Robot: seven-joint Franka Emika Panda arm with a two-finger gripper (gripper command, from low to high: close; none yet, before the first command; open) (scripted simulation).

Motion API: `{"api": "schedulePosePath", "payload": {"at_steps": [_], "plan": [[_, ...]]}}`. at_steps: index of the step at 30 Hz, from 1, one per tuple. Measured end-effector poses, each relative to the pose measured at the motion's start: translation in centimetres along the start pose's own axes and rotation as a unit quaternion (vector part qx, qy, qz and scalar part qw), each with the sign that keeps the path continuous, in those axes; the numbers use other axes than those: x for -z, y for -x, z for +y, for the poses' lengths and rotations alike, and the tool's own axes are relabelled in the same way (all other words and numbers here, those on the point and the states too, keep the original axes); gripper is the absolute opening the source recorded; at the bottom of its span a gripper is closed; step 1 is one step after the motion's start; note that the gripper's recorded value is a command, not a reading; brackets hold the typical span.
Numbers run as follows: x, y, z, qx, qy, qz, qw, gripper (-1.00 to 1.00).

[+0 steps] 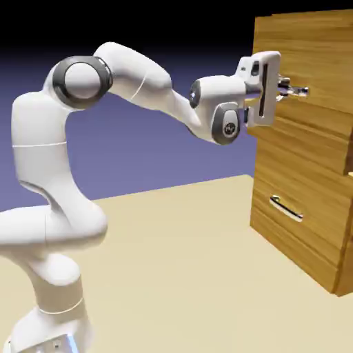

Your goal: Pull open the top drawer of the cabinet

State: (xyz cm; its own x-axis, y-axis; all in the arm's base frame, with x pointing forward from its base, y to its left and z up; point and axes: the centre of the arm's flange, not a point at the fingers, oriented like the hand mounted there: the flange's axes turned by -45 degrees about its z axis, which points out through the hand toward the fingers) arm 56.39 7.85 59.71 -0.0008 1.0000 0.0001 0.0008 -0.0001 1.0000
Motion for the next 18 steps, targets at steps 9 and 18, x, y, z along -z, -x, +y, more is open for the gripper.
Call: {"api": "schedulePosePath", "payload": {"at_steps": [9, 18], "plan": [[2.0, 0.0, 0.0, 0.0, 0.0, 0.0, 1.0, -1.0], [4.8, 0.0, 0.0, 0.0, 0.0, 0.0, 1.0, -1.0]]}}
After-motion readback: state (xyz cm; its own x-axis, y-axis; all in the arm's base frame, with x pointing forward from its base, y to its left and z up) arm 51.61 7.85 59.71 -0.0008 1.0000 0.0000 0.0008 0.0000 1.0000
